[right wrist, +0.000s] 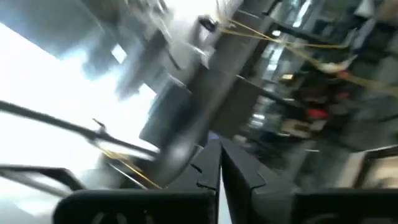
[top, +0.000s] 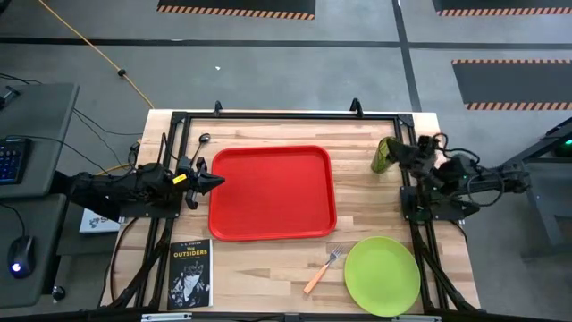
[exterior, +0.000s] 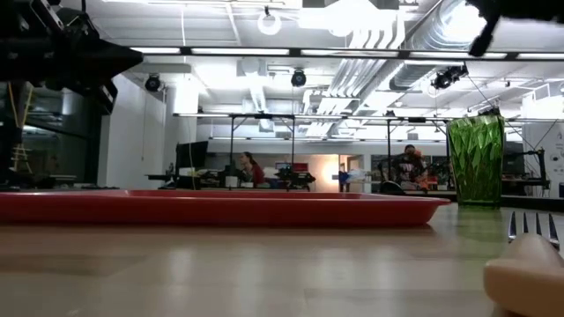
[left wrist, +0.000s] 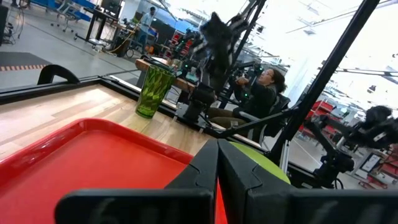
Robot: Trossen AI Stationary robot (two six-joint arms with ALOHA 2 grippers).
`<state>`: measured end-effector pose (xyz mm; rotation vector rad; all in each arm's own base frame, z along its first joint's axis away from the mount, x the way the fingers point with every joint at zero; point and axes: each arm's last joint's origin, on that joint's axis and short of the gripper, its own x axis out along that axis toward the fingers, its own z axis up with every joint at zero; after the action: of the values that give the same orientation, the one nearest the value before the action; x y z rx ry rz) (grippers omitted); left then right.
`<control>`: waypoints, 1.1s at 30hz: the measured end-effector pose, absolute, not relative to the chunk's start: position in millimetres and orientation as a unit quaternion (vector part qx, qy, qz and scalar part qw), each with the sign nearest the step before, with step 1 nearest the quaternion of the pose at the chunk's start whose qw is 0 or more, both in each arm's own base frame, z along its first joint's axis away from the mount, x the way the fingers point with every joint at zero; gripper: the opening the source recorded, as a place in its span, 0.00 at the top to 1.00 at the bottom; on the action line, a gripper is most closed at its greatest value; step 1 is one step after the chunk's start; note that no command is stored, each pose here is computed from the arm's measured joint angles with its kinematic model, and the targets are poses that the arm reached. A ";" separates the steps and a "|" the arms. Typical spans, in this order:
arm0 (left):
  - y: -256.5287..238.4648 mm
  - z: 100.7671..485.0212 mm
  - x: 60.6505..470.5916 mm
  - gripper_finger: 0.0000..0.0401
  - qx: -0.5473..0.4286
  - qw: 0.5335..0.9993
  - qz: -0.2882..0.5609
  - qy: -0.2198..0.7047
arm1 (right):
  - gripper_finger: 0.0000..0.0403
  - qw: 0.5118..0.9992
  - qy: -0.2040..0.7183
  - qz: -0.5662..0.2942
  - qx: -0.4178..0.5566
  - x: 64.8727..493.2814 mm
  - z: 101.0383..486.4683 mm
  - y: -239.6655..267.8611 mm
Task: Pick and place plate/cup/fork/spoon on tray
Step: Put the green cup to the top right side of the red tray
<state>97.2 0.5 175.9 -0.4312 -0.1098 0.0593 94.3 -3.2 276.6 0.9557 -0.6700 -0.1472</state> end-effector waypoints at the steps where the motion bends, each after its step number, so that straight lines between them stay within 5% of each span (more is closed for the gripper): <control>1: 0.5 175.9 97.2 1.00 -0.214 0.975 0.029 -0.054 | 0.94 0.849 -0.291 -0.090 0.432 100.9 285.4 -2.6; 7: 0.5 175.8 97.2 1.00 -0.214 0.975 0.029 -0.054 | 0.64 0.890 -0.089 -0.297 0.333 129.3 343.2 -9.8; 10: 0.5 175.9 97.2 1.00 -0.213 0.975 0.029 -0.054 | 0.45 0.843 0.027 -0.435 0.314 128.5 356.8 -21.4; 15: 0.5 175.8 97.2 1.00 -0.214 0.975 0.030 -0.054 | 0.24 0.691 0.194 -0.598 0.356 118.6 355.2 -35.8; 18: 0.5 175.8 97.2 1.00 -0.213 0.975 0.030 -0.054 | 0.20 0.610 0.243 -0.650 0.382 122.4 342.6 -39.2; 33: 0.6 176.0 97.2 1.00 -0.214 0.975 0.031 -0.055 | 0.20 0.457 0.230 -0.743 0.431 122.9 258.8 -55.4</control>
<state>97.2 0.6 176.0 -0.4308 -0.1105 0.0620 122.9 -55.4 258.8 1.0613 0.5681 -1.8326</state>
